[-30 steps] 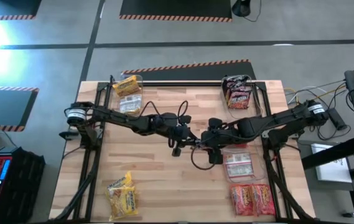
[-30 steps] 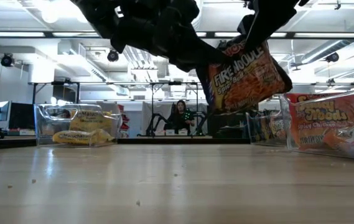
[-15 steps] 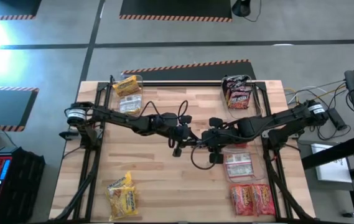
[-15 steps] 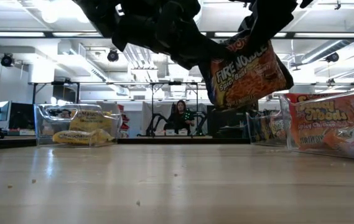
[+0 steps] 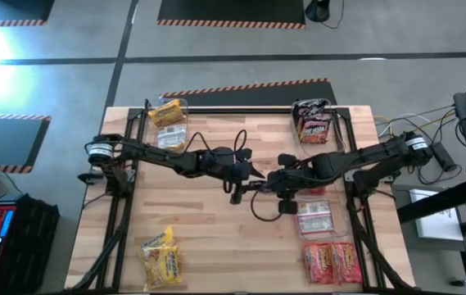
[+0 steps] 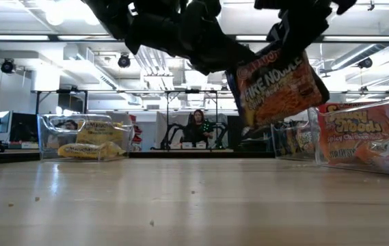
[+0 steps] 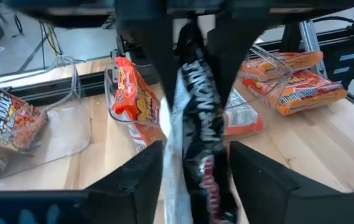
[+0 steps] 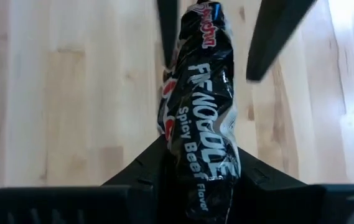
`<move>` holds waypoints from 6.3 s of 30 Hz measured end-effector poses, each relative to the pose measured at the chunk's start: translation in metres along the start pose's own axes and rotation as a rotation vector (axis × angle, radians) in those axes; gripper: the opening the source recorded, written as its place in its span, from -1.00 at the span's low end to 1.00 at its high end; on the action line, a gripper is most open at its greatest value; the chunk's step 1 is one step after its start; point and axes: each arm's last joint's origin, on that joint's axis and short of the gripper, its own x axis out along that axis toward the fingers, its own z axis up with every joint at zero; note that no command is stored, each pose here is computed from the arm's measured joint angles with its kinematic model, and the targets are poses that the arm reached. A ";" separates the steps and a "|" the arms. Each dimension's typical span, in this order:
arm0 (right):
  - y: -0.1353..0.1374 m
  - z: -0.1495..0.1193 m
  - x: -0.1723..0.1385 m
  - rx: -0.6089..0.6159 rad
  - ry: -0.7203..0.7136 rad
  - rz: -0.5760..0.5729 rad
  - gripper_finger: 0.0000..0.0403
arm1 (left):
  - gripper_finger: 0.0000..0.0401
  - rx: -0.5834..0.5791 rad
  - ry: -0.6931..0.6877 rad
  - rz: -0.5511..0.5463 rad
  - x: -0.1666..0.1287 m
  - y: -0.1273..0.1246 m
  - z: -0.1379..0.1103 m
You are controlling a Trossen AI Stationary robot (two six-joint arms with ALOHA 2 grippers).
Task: Sort Maruchan noodles
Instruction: Put the black noodle pack into the top right transparent bin, then put the yellow noodle pack into the top left transparent bin
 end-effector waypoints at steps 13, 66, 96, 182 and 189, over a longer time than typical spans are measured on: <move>-0.050 0.009 -0.022 0.021 0.091 -0.089 -0.52 | 0.02 0.060 0.037 0.147 -0.001 0.005 0.000; -0.201 -0.085 -0.060 0.334 0.399 -0.110 -0.52 | 0.02 0.054 0.078 0.334 -0.017 0.008 0.002; -0.217 -0.124 -0.026 0.239 0.395 -0.028 -0.52 | 0.02 0.032 0.115 0.326 -0.017 0.007 -0.002; 0.075 -0.038 0.023 0.384 -0.818 0.354 -0.34 | 0.02 -0.536 0.794 0.296 -0.103 -0.247 0.008; 0.078 -0.038 0.027 0.362 -0.803 0.331 -0.34 | 0.02 -0.743 1.005 0.348 -0.139 -0.289 0.010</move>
